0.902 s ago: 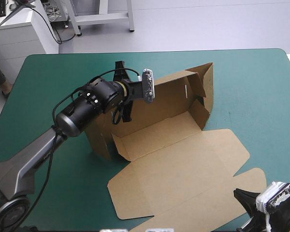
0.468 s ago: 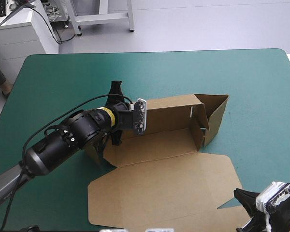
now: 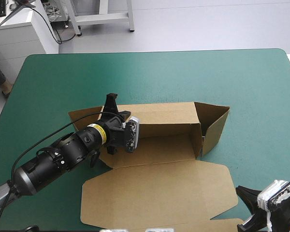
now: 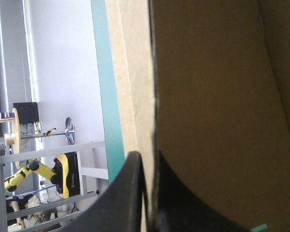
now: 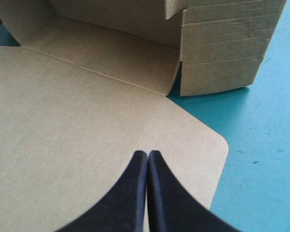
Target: Fold the box
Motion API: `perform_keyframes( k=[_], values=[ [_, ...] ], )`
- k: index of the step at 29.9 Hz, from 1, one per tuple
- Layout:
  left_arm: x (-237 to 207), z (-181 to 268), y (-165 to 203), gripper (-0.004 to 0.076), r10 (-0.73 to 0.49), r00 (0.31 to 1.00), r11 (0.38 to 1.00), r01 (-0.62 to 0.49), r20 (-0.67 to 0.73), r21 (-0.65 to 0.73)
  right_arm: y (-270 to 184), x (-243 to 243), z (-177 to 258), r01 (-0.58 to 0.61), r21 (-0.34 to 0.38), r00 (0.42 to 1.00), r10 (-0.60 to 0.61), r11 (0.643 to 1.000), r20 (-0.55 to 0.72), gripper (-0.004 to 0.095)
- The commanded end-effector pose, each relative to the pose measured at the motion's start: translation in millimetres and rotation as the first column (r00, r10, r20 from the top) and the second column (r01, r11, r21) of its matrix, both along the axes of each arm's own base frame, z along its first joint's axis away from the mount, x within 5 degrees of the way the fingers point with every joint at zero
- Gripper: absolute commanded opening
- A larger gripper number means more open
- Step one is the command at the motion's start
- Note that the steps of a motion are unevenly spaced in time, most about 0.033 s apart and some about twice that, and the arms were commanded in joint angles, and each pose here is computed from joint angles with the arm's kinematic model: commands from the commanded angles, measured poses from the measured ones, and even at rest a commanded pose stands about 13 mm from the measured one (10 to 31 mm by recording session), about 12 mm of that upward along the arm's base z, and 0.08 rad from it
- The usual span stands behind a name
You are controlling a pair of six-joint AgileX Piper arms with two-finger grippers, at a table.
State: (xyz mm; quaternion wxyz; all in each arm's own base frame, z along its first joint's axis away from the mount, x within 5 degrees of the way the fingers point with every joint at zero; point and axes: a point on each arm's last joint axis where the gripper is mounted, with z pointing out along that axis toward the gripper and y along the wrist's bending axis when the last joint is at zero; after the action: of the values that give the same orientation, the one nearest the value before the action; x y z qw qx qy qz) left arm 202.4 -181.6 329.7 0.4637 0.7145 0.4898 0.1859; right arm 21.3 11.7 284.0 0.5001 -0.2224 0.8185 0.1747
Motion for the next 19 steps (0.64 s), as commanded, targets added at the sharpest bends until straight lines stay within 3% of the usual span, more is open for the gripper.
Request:
perform_keyframes(
  k=[1,14,17,19],
  values=[
    [-4.3,6.9,-6.2,-0.0008,0.011,0.999,0.986,-0.018,-0.042,-0.165,-1.0,4.7,12.4,0.032,0.025,0.996,-0.034,0.999,0.081,-0.0017],
    [-5.4,0.5,-1.8,-0.0008,0.078,0.988,0.984,-0.097,-0.13,-0.147,-2.7,5.9,12.7,0.046,0.005,0.994,-0.046,0.999,0.099,-0.0006],
    [-6.7,-0.9,-1.8,-0.0008,0.085,0.985,0.984,-0.106,-0.148,-0.141,-2.2,5.6,12.6,0.037,0.003,0.994,-0.038,0.999,0.099,0.0096],
    [-7.0,-1.6,-1.6,-0.0008,0.103,0.979,0.978,-0.131,-0.176,-0.16,-2.1,5.5,12.7,0.035,0.002,0.994,-0.035,0.999,0.1,0.0245]
  ],
)
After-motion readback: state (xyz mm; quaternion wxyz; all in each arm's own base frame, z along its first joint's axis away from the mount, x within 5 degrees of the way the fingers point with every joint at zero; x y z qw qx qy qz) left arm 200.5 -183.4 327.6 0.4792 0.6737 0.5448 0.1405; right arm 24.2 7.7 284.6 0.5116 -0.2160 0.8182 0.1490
